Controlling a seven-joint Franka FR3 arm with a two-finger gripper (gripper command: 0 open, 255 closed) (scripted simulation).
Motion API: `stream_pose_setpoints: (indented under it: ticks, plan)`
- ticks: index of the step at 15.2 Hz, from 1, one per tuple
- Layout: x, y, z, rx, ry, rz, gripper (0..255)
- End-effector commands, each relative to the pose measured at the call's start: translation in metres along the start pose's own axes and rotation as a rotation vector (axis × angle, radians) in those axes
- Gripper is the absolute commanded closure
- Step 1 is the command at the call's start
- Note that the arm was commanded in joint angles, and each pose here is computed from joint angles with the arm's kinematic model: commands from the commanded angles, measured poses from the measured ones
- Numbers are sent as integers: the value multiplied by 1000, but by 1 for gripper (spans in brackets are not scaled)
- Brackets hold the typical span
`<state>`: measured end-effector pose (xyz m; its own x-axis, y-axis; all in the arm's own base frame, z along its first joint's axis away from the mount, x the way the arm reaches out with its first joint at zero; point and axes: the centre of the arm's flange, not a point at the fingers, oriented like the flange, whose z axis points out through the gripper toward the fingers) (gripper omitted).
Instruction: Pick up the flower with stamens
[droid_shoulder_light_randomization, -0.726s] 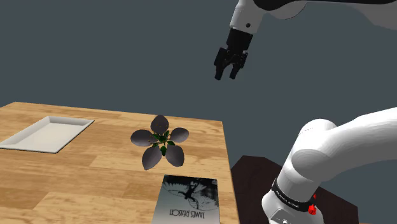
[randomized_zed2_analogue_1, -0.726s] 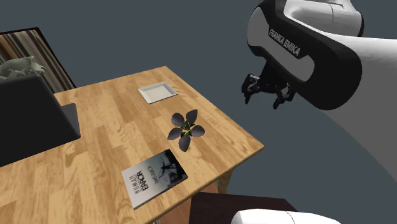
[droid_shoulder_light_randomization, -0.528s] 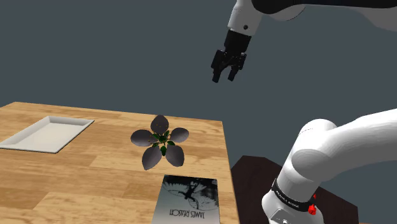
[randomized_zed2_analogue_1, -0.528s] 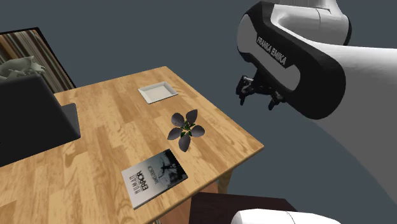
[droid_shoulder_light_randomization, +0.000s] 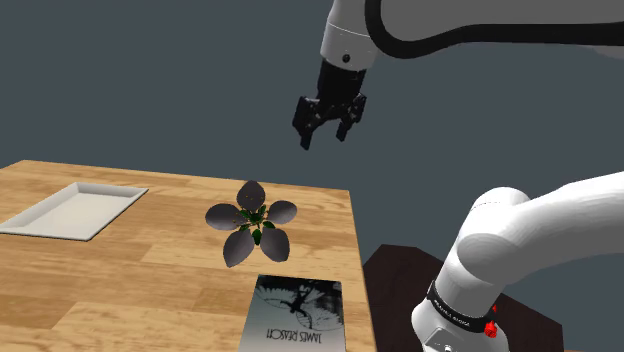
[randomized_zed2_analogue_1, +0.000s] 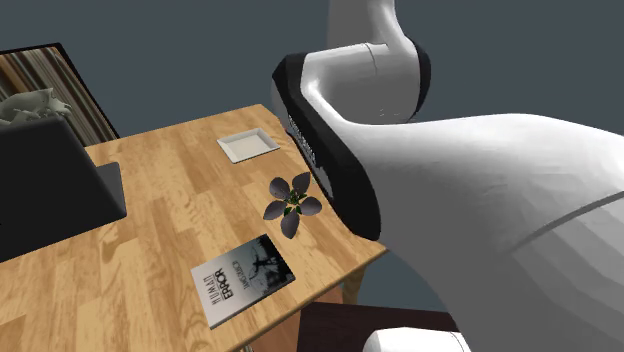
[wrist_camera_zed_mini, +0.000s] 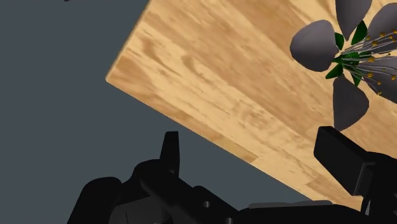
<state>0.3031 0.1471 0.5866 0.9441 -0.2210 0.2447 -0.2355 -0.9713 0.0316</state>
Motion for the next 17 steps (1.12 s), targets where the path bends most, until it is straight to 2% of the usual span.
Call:
stream_pose_setpoints:
  ticks: [1,12,17]
  plan:
    - [-8,-34,10,-38,28,33,0]
    - [-32,-203,70,-250,173,195,0]
    - [-37,-207,92,-254,176,199,0]
